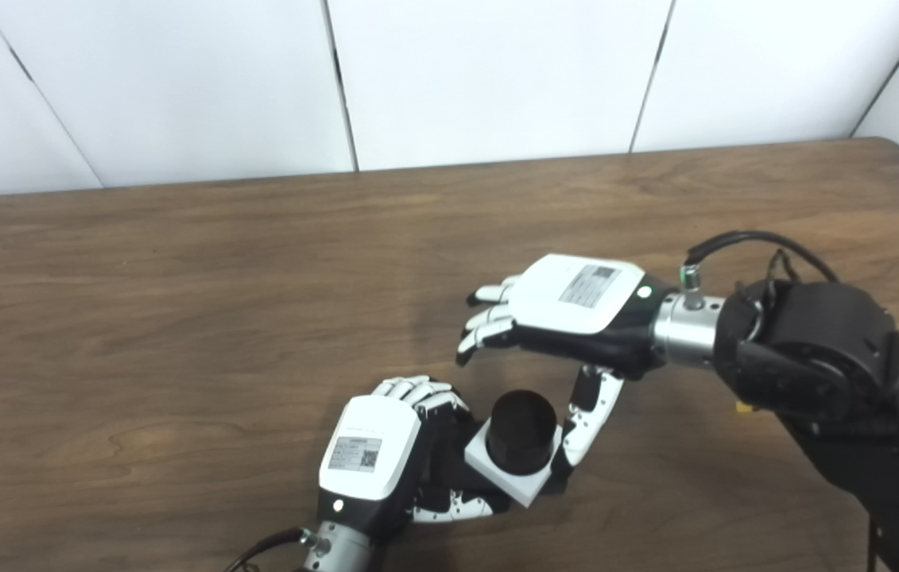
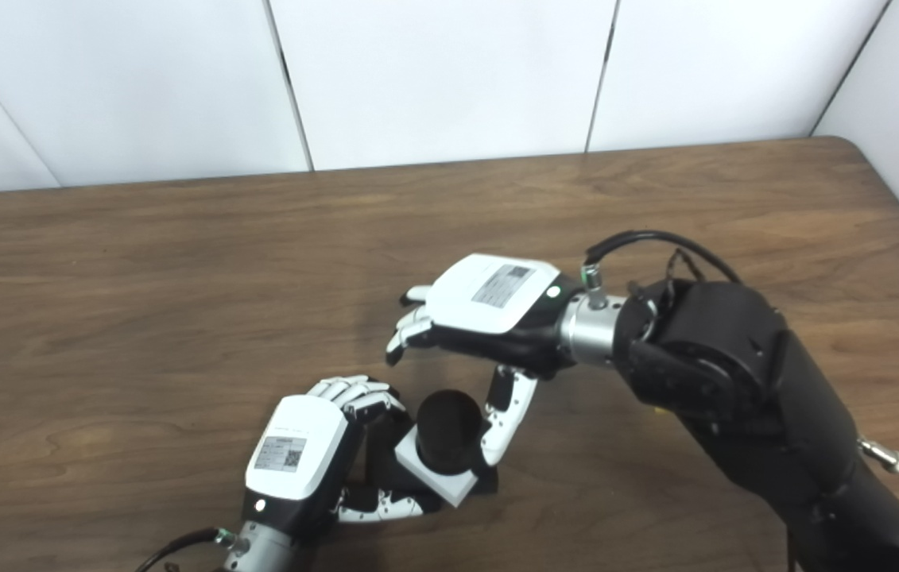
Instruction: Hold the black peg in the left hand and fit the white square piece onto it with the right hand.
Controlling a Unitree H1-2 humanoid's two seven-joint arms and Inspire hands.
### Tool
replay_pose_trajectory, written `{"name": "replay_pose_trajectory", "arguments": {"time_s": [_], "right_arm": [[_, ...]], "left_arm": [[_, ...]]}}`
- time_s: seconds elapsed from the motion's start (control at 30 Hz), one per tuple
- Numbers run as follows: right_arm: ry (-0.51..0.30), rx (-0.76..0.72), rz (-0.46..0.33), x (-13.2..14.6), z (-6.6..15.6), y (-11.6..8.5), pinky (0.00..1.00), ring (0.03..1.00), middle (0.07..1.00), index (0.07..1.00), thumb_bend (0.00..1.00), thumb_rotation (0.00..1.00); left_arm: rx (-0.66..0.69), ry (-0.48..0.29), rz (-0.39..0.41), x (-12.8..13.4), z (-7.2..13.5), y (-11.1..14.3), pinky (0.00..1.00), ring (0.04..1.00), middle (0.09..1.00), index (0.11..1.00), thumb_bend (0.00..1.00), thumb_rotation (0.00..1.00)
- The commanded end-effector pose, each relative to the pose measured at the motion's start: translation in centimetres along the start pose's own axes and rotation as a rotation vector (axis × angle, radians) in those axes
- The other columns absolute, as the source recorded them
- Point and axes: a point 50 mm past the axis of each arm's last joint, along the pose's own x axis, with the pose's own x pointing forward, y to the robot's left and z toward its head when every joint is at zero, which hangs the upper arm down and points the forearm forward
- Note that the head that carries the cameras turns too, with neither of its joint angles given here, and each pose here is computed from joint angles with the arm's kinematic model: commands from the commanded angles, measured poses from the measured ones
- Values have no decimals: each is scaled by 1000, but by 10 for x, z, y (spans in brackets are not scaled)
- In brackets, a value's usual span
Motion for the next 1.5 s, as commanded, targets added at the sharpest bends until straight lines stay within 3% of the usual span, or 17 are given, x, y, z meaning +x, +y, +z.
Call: {"name": "replay_pose_trajectory", "arguments": {"time_s": [0.0,0.13,0.27,0.5,0.7,0.77,0.87,0.93,1.07,1.2,1.27,1.47], "right_arm": [[10,-17,-88,-8,0,-13,916,955,866,805,1000,468],[31,14,-104,-13,-5,-13,916,957,861,802,1000,471],[47,36,-116,-14,-7,-13,923,965,858,807,1000,462],[51,36,-129,-12,-9,-13,913,968,855,807,1000,482],[52,66,-142,-10,-10,-11,910,963,852,803,1000,488],[64,113,-146,-12,-14,-9,911,963,855,809,1000,486],[80,213,-141,-15,-23,-5,900,973,870,826,997,494],[87,296,-131,-18,-31,-3,857,986,891,849,933,598],[131,473,-134,-28,-53,6,812,973,901,861,873,737],[211,617,-238,-41,-74,29,821,926,892,861,713,886],[260,702,-312,-47,-81,45,828,906,894,870,665,973],[320,1034,-586,-56,-77,101,860,923,939,912,522,1000]], "left_arm": [[42,71,-15,-1,-8,1,783,789,749,615,740,482],[46,98,-18,-1,-10,5,789,799,773,713,869,627],[44,113,-23,-1,-12,12,816,818,797,769,968,674],[80,142,-50,-3,-20,32,858,850,837,850,1000,698],[44,177,-18,-10,-34,47,843,844,849,896,1000,705],[-18,184,23,-14,-39,56,825,834,844,895,1000,724],[-200,189,68,-22,-49,69,775,834,847,898,1000,666],[-322,204,81,-28,-55,78,698,832,874,912,1000,670],[-530,204,120,-40,-70,93,733,857,890,917,1000,683],[-686,184,236,-50,-88,102,821,870,864,889,999,718],[-733,186,285,-55,-97,105,810,859,856,877,903,760],[-992,249,446,-63,-116,100,854,863,864,858,748,942]]}}
